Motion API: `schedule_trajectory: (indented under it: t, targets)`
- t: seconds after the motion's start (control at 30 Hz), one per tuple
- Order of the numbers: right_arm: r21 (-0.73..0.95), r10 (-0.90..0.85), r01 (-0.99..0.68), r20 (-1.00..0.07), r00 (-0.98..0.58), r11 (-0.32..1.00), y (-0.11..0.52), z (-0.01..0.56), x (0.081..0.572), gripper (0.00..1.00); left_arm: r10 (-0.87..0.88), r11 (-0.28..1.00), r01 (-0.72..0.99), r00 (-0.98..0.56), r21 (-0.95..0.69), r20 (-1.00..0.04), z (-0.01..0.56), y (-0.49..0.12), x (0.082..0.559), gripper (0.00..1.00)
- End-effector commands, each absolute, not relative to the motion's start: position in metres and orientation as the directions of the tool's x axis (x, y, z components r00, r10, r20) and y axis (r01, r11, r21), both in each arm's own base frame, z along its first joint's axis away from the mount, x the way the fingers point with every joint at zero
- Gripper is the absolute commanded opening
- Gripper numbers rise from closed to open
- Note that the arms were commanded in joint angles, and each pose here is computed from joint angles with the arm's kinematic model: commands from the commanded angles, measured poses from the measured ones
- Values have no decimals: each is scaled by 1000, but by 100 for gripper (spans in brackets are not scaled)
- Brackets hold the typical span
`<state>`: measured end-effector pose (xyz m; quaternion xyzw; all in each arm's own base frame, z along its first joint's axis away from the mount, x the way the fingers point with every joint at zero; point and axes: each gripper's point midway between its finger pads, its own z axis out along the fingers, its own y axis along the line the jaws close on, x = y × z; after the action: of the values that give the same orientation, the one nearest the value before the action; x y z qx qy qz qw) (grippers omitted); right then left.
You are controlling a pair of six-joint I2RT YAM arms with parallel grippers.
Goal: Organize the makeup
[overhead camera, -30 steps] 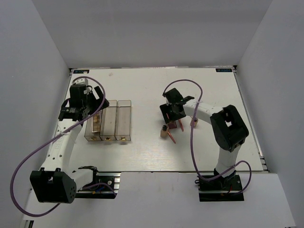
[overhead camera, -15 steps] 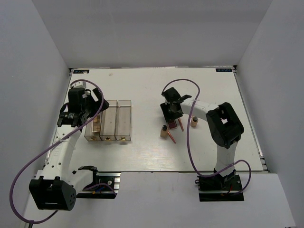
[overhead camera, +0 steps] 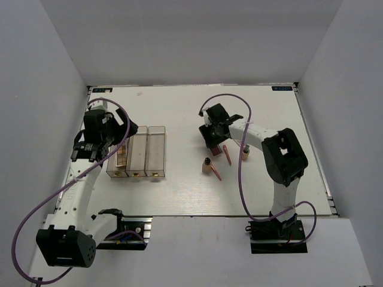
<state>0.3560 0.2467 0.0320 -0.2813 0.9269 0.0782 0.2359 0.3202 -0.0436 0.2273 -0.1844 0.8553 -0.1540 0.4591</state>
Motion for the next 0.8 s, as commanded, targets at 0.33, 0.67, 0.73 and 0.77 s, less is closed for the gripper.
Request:
schedule_trajectory:
  t: [0.33, 0.67, 0.73, 0.77]
  targets:
    - [145, -389, -857, -845, -367, 494, 381, 215, 407, 9, -496, 861, -17, -246, -508, -833, 324, -47, 315, 98]
    - [351, -186, -910, -901, -393, 221, 511, 272, 346, 12, -474, 867, 141, -68, -479, -878, 377, -52, 295, 98]
    - [418, -160, -893, -882, -443, 168, 533, 268, 328, 12, -468, 870, 155, -41, -469, -883, 384, -52, 289, 98]
    - [438, -150, -885, -875, -460, 156, 540, 268, 324, 12, -467, 871, 159, -22, -464, -884, 389, -51, 284, 98]
